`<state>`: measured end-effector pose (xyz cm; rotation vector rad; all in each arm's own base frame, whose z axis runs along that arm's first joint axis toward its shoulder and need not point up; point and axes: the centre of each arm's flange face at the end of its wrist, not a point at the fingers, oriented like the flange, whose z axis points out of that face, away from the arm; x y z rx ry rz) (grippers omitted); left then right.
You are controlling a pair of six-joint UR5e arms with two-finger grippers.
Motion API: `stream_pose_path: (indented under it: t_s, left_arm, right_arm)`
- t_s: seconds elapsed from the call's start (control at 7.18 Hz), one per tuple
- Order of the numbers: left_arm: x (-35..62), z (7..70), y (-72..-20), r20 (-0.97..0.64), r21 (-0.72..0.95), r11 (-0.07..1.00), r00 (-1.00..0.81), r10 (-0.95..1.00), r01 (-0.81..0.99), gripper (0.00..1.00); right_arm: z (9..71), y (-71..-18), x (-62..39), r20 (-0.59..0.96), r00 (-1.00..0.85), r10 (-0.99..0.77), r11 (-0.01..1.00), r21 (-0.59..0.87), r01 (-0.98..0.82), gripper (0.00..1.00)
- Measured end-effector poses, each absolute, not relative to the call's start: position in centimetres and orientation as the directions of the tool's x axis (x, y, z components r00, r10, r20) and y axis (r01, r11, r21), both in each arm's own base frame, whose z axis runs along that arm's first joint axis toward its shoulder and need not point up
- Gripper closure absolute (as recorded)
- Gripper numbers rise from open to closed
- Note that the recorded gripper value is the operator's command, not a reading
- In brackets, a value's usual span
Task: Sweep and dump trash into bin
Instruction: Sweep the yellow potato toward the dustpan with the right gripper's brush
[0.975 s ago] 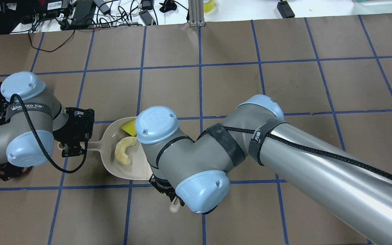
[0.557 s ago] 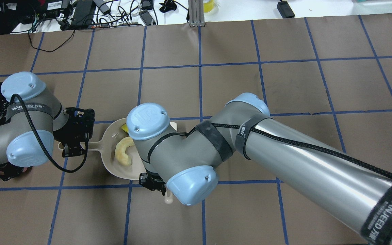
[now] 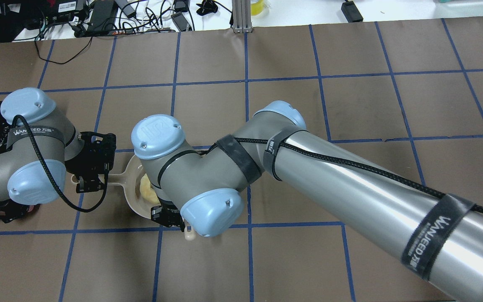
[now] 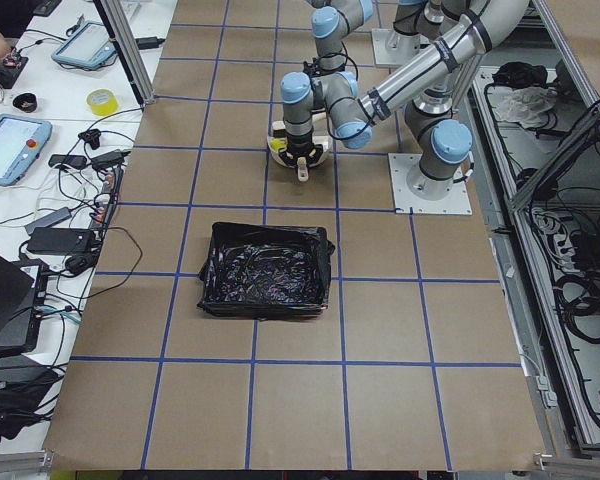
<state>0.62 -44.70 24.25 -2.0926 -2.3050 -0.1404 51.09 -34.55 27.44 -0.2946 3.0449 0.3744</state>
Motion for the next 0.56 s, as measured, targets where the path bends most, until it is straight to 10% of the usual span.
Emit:
stream_pose_path:
  t_s: [0.56]
  left_arm:
    - [1.5, 23.4, -44.9, 0.081, -0.050, 0.142, -0.138, 0.987, 0.989, 1.00]
  right_arm:
    - [29.1, -34.9, 47.9, 0.064, -0.977, -0.203, 0.949, 0.257, -0.180, 1.00]
